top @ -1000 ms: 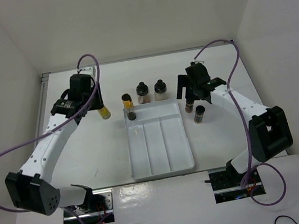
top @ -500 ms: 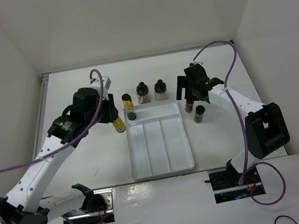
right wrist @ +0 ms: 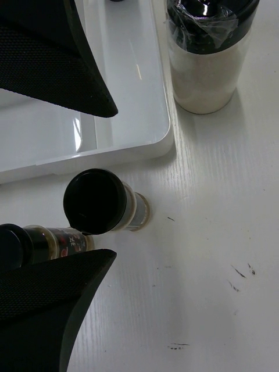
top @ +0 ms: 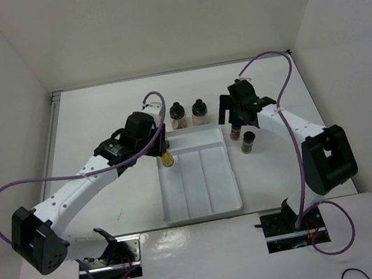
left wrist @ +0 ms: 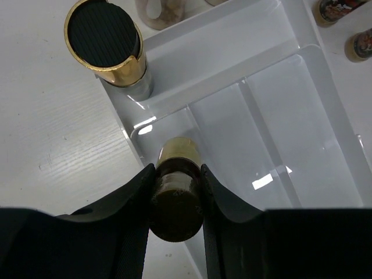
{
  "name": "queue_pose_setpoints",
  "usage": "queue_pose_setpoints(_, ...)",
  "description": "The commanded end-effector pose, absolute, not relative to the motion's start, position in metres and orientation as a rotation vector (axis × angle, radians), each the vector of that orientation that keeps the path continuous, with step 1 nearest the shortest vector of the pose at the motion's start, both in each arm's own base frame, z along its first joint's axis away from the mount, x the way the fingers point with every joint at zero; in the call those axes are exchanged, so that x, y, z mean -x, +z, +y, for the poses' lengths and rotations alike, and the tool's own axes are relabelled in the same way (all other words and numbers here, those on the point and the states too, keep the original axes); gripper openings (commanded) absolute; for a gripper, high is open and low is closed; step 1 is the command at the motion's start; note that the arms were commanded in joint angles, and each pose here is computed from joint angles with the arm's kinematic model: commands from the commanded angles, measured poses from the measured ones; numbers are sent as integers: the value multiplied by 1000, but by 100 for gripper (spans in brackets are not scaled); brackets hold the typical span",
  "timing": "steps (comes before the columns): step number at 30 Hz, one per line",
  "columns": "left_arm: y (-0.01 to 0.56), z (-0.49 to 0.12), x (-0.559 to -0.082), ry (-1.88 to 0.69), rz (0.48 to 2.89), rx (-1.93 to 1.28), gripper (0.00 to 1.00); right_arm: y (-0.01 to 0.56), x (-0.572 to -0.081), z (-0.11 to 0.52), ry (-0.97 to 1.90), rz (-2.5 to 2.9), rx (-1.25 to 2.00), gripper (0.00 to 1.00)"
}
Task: Organize the condiment bottles
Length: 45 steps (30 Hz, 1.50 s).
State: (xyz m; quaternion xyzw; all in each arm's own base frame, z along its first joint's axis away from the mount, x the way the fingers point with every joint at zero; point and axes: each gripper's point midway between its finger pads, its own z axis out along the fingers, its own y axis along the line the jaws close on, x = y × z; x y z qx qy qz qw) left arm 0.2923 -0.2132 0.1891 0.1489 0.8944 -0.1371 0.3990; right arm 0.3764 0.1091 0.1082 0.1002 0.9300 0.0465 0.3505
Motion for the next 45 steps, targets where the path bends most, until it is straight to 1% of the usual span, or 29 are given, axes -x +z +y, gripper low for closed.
queue_pose_setpoints(1, 205, -228, -315, -381, 2166, -298, 1, 118, -392, 114, 140, 2351, -270, 98)
queue_pose_setpoints(5, 194, -224, -325, -311, 2174, -269, 1, 114, -392, 114, 131, 2362, -259, 98)
queue_pose_setpoints(13, 165, -223, -327, -271, 2232, -270, 4, 104, -394, 114, 118, 2380, -247, 98)
queue_pose_setpoints(16, 153, -225, -327, -254, 2243, -278, 7, 104, -394, 114, 118, 2380, -247, 98)
queue_pose_setpoints(20, 146, -218, -329, -206, 2252, -251, 14, 106, -396, 114, 122, 2371, -247, 98)
queue_pose_setpoints(21, 146, -221, -327, -211, 2251, -261, 17, 106, -396, 114, 118, 2372, -236, 98)
queue_pose_setpoints(22, 146, -221, -327, -211, 2251, -261, 23, 106, -396, 114, 118, 2372, -236, 98)
queue_pose_setpoints(24, 146, -221, -327, -206, 2249, -272, 36, 106, -397, 110, 113, 2371, -247, 94)
queue_pose_setpoints(25, 149, -222, -329, -211, 2241, -269, 42, 102, -397, 110, 109, 2380, -247, 94)
queue_pose_setpoints(26, 149, -222, -329, -211, 2241, -269, 55, 103, -398, 111, 113, 2371, -247, 94)
queue_pose_setpoints(27, 148, -225, -325, -211, 2248, -284, 61, 103, -398, 111, 113, 2371, -247, 94)
queue_pose_setpoints(29, 150, -225, -325, -211, 2250, -284, 68, 103, -398, 111, 113, 2371, -247, 94)
queue_pose_setpoints(30, 152, -224, -324, -208, 2254, -286, 77, 103, -398, 111, 113, 2371, -247, 93)
queue_pose_setpoints(31, 159, -225, -326, -219, 2237, -280, 83, 103, -398, 111, 113, 2371, -247, 92)
queue_pose_setpoints(33, 166, -224, -324, -201, 2231, -278, 92, 103, -398, 111, 113, 2371, -247, 89)
queue_pose_setpoints(34, 175, -223, -323, -216, 2209, -270, 97, 103, -398, 111, 113, 2371, -247, 89)
queue_pose_setpoints(35, 183, -221, -323, -212, 2197, -261, 100, 100, -394, 110, 103, 2393, -246, 89)
queue_pose_setpoints(38, 208, -216, -323, -219, 2151, -233, 100, 101, -393, 108, 90, 2397, -261, 89)
queue_pose_setpoints(40, 224, -212, -321, -231, 2118, -216, 100, 100, -392, 105, 74, 2402, -265, 85)
queue_pose_setpoints(43, 250, -208, -318, -256, 2064, -191, 100, 99, -390, 105, 74, 2409, -278, 84)
queue_pose_setpoints(45, 266, -205, -314, -270, 2042, -182, 100, 98, -388, 103, 63, 2412, -296, 79)
